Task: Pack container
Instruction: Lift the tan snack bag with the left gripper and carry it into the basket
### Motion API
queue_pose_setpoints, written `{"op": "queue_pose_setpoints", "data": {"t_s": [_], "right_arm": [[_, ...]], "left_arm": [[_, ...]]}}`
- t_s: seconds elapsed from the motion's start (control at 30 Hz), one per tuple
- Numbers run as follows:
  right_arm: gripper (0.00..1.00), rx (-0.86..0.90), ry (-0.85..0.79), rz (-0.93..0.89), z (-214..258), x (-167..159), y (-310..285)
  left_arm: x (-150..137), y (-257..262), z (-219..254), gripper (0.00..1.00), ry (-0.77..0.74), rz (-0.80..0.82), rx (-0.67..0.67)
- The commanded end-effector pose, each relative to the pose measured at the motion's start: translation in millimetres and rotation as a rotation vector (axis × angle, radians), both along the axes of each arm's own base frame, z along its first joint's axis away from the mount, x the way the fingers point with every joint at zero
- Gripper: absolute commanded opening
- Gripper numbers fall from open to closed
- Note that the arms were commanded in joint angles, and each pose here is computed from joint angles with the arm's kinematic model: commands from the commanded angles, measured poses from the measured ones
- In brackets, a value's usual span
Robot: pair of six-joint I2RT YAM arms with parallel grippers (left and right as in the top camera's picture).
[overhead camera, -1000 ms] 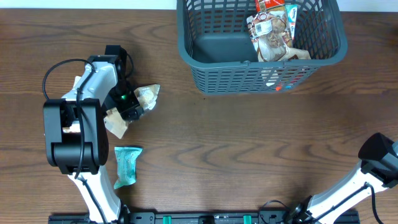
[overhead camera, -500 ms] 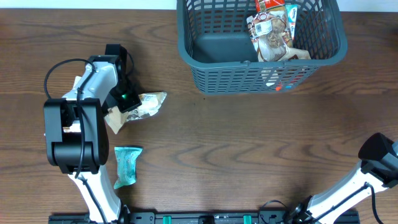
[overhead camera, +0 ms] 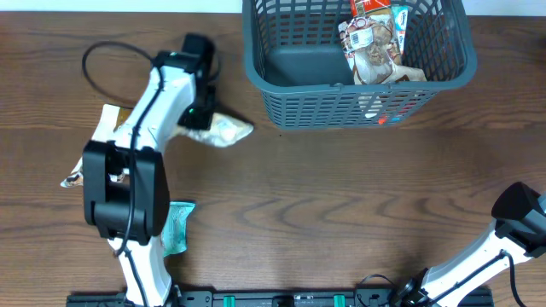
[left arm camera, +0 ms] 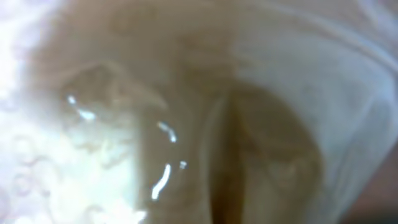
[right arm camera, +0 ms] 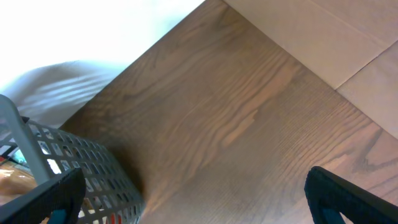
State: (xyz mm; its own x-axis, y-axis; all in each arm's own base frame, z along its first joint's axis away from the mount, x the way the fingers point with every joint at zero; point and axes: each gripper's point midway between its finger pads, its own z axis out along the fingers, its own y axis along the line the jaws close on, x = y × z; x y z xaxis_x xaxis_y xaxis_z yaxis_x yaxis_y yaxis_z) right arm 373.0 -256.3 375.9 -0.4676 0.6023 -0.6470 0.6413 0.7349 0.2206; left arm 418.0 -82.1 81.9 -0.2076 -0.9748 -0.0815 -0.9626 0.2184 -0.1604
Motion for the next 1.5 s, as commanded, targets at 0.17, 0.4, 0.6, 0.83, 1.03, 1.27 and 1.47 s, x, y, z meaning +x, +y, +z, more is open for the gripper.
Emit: {"op": "queue_pose_setpoints", "data": {"t_s": [0.17,0.4,0.6,0.83,1.03,1.27,1.47], "right_arm": [[0.99,-0.005,-0.021,-0.004,8.4,-3.8,2.6],[0.99,-0.005,-0.021,-0.004,8.4,-3.8,2.6],[0.99,-0.005,-0.021,-0.004,8.4,-3.7,2.7],[0.99,-0.005,-0.022,-0.004,8.6,-3.7,2.8],[0.99,-0.005,-0.021,-0.004,8.4,-3.8,2.6],[0.99,-0.005,-0.021,-0.004,8.4,-3.8,2.6],[0.99,-0.005,-0.021,-0.004,8.4,-3.8,2.6]], "left_arm": [[28.9,13.2,187.0,0.06,-0.482,-0.133,0.246],[6.8,30.2,259.3,0.06,-0.658,-0.085,0.271],[19.4,-22.4,310.0,0.06,-0.880,-0.297,0.129],[17.9,-100.4,358.3,0.06,-1.107,-0.496,0.045],[10.2,-145.0,375.4,0.06,-1.206,-0.618,0.047],[32.0,-175.0,347.2,0.06,-1.186,-0.684,0.071],[60.8,-194.5,291.0,0.06,-1.087,-0.714,0.088]]}}
